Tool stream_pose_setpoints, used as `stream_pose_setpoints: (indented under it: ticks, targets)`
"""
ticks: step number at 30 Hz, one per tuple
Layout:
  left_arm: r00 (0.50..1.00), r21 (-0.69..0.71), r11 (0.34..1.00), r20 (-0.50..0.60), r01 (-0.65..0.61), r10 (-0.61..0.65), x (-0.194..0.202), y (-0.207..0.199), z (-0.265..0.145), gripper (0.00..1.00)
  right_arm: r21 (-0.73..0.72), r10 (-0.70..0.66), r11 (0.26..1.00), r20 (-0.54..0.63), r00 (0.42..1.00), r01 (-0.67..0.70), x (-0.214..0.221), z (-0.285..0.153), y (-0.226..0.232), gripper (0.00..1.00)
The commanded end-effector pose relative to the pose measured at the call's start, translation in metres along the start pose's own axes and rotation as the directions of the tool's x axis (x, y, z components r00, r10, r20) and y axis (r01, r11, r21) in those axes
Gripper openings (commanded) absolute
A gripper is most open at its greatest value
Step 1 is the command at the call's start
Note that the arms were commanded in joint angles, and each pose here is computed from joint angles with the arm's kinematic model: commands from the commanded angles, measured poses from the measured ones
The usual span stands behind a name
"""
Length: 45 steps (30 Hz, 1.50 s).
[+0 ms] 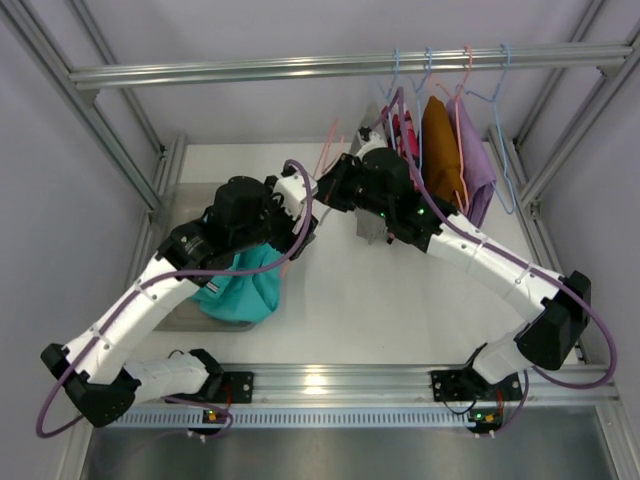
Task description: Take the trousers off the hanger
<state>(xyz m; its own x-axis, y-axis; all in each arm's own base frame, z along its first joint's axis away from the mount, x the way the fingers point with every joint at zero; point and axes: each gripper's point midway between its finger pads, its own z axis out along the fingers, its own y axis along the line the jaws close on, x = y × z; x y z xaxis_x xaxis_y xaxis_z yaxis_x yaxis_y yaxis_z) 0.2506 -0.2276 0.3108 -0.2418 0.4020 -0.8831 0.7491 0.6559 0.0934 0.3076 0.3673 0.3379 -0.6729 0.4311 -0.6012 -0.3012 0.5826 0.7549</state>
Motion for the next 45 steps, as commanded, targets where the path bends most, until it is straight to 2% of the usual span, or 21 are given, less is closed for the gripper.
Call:
stream_pose_setpoints:
  ticks: [1,3,6,7,10,11,13,14,15,16,17,18,19,20,22,25,26,32,36,41,45]
  targets:
    - [0.997,-0.135,0.99,0.051,-0.045,0.052,-0.02,0.021,0.004,0.79,-0.074,0.011,0.997,0.029,1.0,-0.008,-0.009,-0.008,0.029,0.0]
    - [0.997,-0.143,0.989,0.053,-0.047,0.055,-0.02,0.021,0.009,0.74,-0.09,0.009,0.996,0.029,1.0,-0.006,-0.008,-0.01,0.031,0.0]
    - [0.998,-0.189,0.982,0.05,-0.02,0.03,-0.016,0.028,0.011,0.55,-0.123,0.005,0.992,0.009,1.0,-0.004,-0.004,-0.013,0.037,0.0]
    - [0.998,-0.207,0.978,0.054,-0.007,0.019,-0.016,0.031,0.011,0.39,-0.13,0.002,0.992,0.01,1.0,-0.001,-0.005,-0.013,0.038,0.0]
    - [0.997,-0.216,0.976,0.074,0.039,-0.023,-0.016,0.031,0.007,0.2,-0.153,0.004,0.988,0.005,1.0,-0.003,-0.004,-0.016,0.042,0.0]
    - [0.997,-0.215,0.975,0.075,0.05,-0.035,-0.014,0.031,0.006,0.09,-0.167,0.011,0.986,0.005,1.0,-0.01,-0.004,-0.017,0.045,0.0]
    - [0.994,-0.214,0.972,0.083,0.093,-0.077,-0.013,0.034,0.004,0.0,-0.181,0.013,0.983,-0.002,1.0,-0.014,-0.003,-0.018,0.048,0.0]
    - [0.992,-0.208,0.972,0.087,0.109,-0.093,-0.012,0.034,0.002,0.0,-0.195,0.017,0.981,0.004,1.0,-0.016,-0.004,-0.02,0.05,0.0]
    - [0.988,-0.217,0.966,0.092,0.138,-0.121,-0.011,0.039,0.001,0.0,-0.205,0.016,0.979,0.003,1.0,-0.015,-0.004,-0.021,0.052,0.05]
    - [0.986,-0.222,0.962,0.098,0.156,-0.137,-0.011,0.042,-0.001,0.0,-0.212,0.014,0.977,0.0,1.0,-0.013,-0.004,-0.021,0.053,0.15]
    - [0.983,-0.219,0.961,0.107,0.168,-0.148,-0.012,0.043,-0.006,0.0,-0.218,0.013,0.976,0.0,1.0,-0.013,-0.006,-0.024,0.054,0.47]
    - [0.978,-0.241,0.95,0.111,0.199,-0.177,-0.009,0.054,-0.008,0.0,-0.228,0.011,0.974,0.004,1.0,-0.009,-0.009,-0.026,0.056,0.6]
    - [0.969,-0.247,0.939,0.121,0.238,-0.214,-0.007,0.059,-0.013,0.0,-0.239,-0.003,0.971,0.018,1.0,0.007,-0.015,-0.03,0.057,0.67]
    - [0.952,-0.259,0.918,0.134,0.301,-0.274,-0.001,0.073,-0.022,0.0,-0.242,-0.012,0.97,0.034,0.999,0.02,-0.02,-0.033,0.058,0.87]
    - [0.935,-0.258,0.9,0.144,0.351,-0.324,0.008,0.08,-0.032,0.0,-0.241,-0.053,0.968,0.072,0.996,0.069,-0.032,-0.04,0.055,0.97]
    - [0.921,-0.284,0.879,0.193,0.384,-0.339,0.022,0.09,-0.057,0.0,-0.27,-0.125,0.949,0.14,0.982,0.16,-0.045,-0.064,0.064,0.99]
    - [0.91,-0.32,0.858,0.239,0.402,-0.338,0.022,0.098,-0.075,0.0,-0.285,-0.144,0.941,0.155,0.977,0.184,-0.046,-0.07,0.068,1.0]
    - [0.875,-0.493,0.723,0.285,0.483,-0.39,0.033,0.137,-0.133,0.0,-0.294,-0.266,0.898,0.234,0.935,0.329,-0.055,-0.099,0.074,0.99]
    - [0.863,-0.513,0.695,0.26,0.503,-0.433,0.025,0.153,-0.148,0.0,-0.279,-0.328,0.875,0.259,0.908,0.395,-0.058,-0.112,0.073,0.99]
    - [0.88,-0.499,0.724,0.26,0.476,-0.398,-0.01,0.178,-0.162,0.0,-0.284,-0.387,0.843,0.268,0.882,0.457,-0.056,-0.126,0.075,1.0]
    - [0.872,-0.498,0.716,0.256,0.488,-0.416,-0.02,0.206,-0.17,0.0,-0.284,-0.399,0.838,0.265,0.878,0.467,-0.055,-0.131,0.072,0.99]
